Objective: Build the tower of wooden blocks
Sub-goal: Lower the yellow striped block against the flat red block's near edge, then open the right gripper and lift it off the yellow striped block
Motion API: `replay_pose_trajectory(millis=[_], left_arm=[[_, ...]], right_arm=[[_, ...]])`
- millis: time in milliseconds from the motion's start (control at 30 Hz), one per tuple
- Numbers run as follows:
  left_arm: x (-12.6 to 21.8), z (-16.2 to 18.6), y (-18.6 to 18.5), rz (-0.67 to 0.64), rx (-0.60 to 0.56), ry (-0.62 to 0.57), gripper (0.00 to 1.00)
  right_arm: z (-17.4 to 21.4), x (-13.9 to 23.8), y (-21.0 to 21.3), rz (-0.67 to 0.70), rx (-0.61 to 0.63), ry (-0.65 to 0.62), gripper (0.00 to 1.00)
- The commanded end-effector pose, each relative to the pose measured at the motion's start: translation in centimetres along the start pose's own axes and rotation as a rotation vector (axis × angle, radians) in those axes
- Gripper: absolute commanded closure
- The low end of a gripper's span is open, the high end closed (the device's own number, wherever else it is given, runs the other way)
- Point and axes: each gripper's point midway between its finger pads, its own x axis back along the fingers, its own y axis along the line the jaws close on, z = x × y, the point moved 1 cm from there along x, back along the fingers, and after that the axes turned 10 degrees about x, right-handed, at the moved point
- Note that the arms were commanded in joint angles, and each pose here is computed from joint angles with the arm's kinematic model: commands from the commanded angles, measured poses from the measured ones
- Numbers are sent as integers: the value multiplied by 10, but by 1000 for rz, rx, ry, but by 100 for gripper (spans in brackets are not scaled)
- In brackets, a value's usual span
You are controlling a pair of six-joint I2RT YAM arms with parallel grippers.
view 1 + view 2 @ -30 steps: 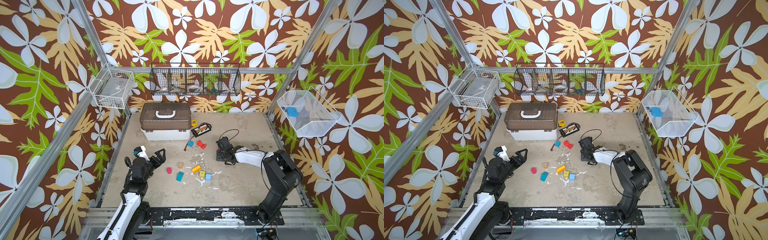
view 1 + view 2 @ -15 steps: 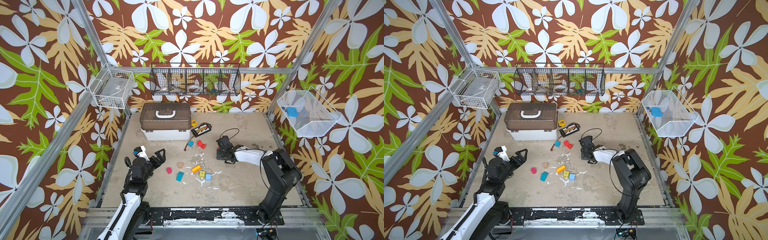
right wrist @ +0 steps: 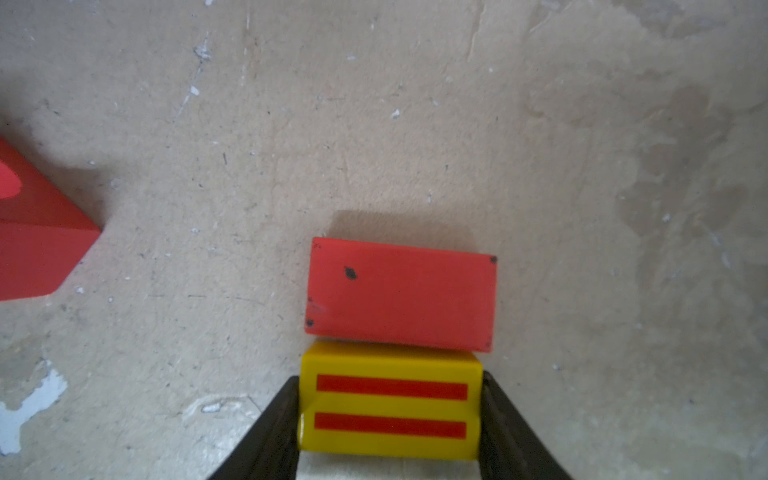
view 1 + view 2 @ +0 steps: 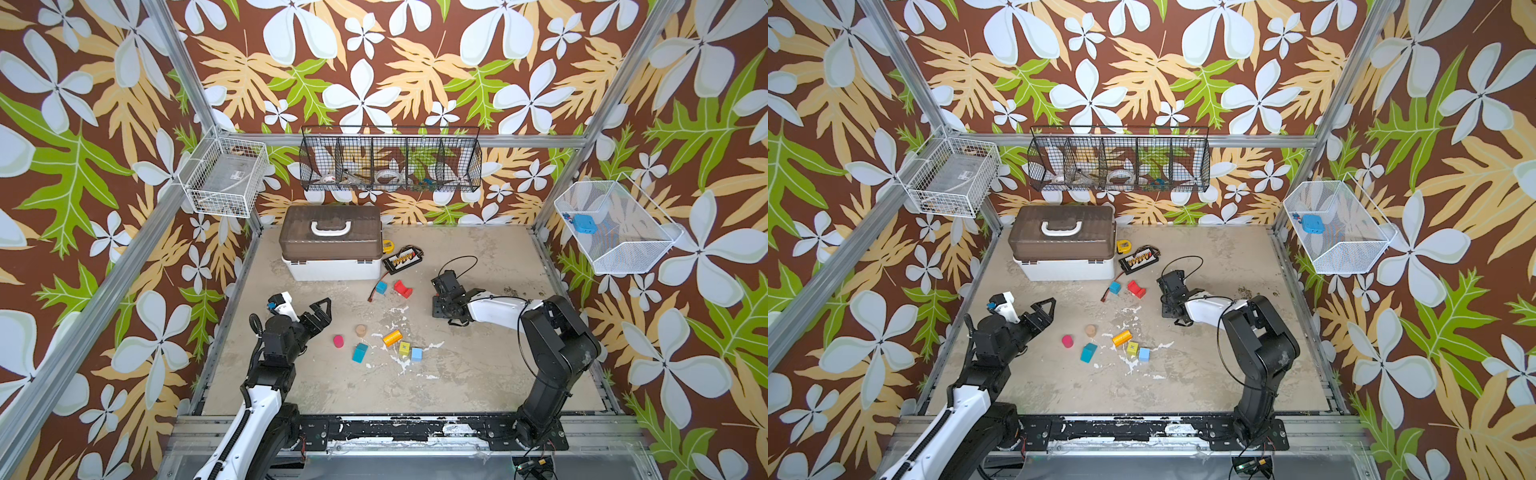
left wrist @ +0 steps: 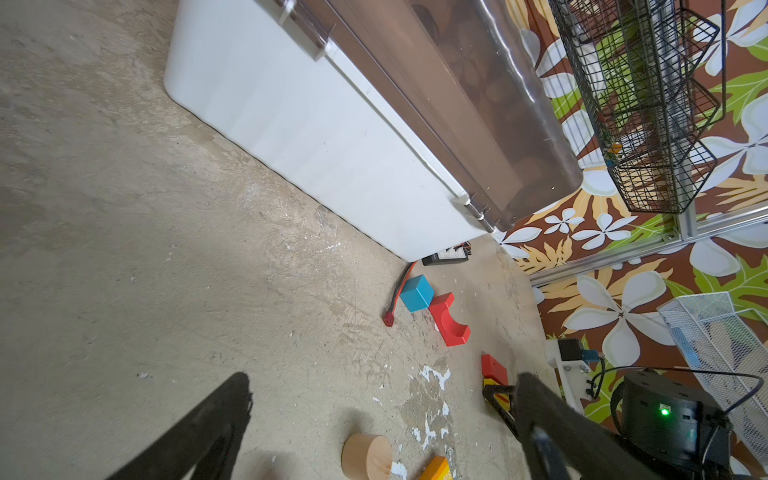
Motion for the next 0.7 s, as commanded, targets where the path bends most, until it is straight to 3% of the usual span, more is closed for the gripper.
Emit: replay_pose_trajectory(millis=[0,667], left_arm=[[0,-3,-5,13,-2,-8,0],[1,-3,-5,14,-3,-6,0]], right_arm=[[28,-4,-3,1,17,113,42],[30,-8,-6,4,7,125,39]])
